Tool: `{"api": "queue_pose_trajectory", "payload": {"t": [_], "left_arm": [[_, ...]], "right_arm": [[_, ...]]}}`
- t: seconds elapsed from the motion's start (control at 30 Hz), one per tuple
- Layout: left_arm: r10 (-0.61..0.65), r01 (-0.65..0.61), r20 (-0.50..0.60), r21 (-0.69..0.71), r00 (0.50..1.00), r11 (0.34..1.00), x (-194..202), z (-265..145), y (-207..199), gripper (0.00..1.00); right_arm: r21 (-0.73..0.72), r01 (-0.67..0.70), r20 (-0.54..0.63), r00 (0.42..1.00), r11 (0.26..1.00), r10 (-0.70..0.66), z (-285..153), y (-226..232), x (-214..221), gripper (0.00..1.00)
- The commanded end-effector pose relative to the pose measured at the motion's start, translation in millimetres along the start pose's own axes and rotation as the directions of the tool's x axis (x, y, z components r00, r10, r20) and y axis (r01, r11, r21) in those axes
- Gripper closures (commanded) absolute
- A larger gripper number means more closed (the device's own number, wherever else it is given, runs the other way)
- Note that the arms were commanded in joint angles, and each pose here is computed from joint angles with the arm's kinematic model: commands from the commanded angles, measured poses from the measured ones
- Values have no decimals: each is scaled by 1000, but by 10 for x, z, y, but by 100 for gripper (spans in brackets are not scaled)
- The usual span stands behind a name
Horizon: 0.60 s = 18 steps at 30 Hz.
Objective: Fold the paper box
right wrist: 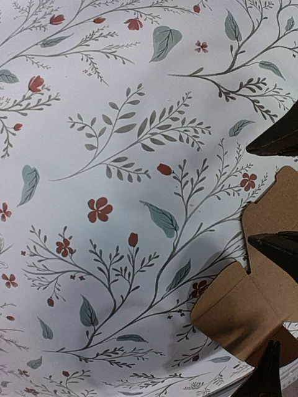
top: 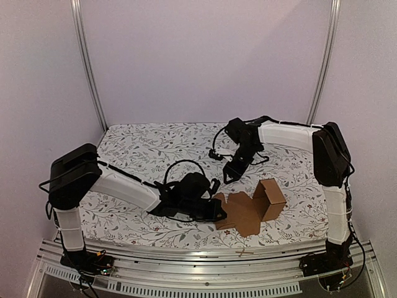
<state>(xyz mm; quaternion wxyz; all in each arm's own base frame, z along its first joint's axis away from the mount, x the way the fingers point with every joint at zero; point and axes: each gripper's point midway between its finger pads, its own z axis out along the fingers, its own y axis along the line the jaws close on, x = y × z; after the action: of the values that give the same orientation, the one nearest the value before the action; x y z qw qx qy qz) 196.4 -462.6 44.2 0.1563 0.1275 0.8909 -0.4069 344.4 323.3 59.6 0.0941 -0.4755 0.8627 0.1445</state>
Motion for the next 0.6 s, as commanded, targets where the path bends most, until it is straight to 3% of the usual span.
{"api": "queue_pose_trajectory", "payload": {"t": [0.0,0.57], "left_arm": [[-31,29,-9,-128,999,991,146,-24,281,100],[7,-12,-21,-280,1000,960,198,61,613,100]], "right_arm": [[-52,-13,-31,999,999,12,158,65,4,60],[-174,3,-85,996,985,-18,419,391,75,60]]}}
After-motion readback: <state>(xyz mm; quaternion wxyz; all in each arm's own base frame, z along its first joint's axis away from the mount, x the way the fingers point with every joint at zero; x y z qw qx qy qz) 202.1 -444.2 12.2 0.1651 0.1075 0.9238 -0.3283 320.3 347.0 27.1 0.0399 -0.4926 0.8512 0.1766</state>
